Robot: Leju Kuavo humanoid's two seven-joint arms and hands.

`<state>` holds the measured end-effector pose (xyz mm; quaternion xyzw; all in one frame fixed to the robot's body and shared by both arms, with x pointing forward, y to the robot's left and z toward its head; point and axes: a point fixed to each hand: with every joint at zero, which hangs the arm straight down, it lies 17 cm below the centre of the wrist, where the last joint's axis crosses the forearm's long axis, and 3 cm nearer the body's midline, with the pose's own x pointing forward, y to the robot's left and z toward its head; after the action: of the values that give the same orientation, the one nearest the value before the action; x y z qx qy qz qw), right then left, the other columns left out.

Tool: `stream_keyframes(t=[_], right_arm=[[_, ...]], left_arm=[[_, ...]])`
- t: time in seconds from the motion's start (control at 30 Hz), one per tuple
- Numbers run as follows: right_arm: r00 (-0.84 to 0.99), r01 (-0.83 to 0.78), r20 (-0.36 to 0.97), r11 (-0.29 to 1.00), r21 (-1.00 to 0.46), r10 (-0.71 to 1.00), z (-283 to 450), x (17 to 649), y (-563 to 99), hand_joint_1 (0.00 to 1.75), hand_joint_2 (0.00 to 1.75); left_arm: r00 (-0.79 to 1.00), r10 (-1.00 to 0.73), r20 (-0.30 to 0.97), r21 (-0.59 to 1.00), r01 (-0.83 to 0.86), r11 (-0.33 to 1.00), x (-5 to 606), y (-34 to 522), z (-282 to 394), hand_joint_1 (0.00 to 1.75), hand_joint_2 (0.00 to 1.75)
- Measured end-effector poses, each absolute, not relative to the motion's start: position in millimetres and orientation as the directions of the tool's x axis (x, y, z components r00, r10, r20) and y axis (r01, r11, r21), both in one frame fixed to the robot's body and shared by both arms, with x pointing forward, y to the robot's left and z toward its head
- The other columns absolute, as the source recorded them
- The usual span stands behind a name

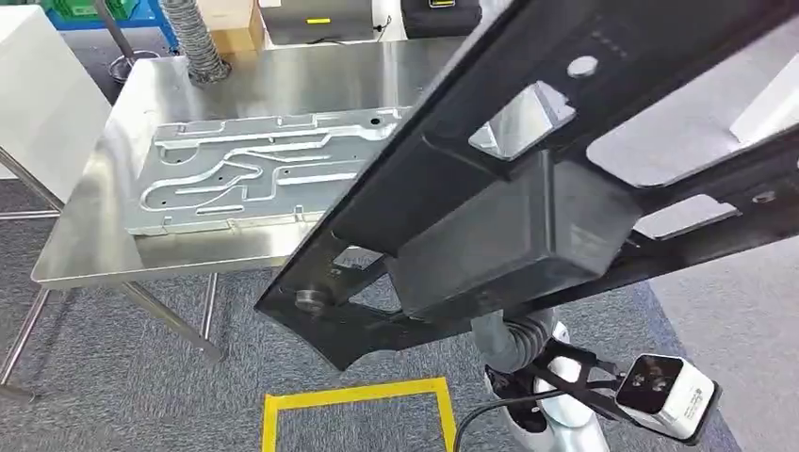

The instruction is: Take the parts from the cabinet and place them on the table.

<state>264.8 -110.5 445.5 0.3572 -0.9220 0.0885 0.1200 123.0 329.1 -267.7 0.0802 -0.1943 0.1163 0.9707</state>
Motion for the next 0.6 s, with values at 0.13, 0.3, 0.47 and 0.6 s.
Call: stream_keyframes(t=[0.13, 0.3, 0.47, 0.6], right_arm=[[-0.718, -0.678, 0.285, 0.731, -0.079, -0.635, 444.9, 268.3, -112.6, 1.61, 1.75], [-0.716, -0.678, 0.288, 0.731, -0.073, -0.635, 441.5, 269.3, -115.2, 1.61, 1.75], [-0.719, -0.675, 0.294, 0.734, -0.079, -0.630, 436.7, 268.3, -115.9, 1.61, 1.75], [-0.719, -0.676, 0.290, 0.731, -0.085, -0.631, 434.1, 267.8, -116.9, 1.61, 1.75]], left_arm=[[0.898, 0.195, 0.394, 0.111, -0.257, 0.960, 121.5, 328.8, -268.0, 0.00, 1.75], [0.898, 0.195, 0.396, 0.112, -0.257, 0.960, 122.3, 327.5, -267.9, 0.00, 1.75], [0.896, 0.194, 0.399, 0.109, -0.256, 0.960, 121.0, 325.2, -268.0, 0.00, 1.75], [0.896, 0.195, 0.399, 0.105, -0.256, 0.961, 121.0, 323.2, -268.0, 0.00, 1.75]])
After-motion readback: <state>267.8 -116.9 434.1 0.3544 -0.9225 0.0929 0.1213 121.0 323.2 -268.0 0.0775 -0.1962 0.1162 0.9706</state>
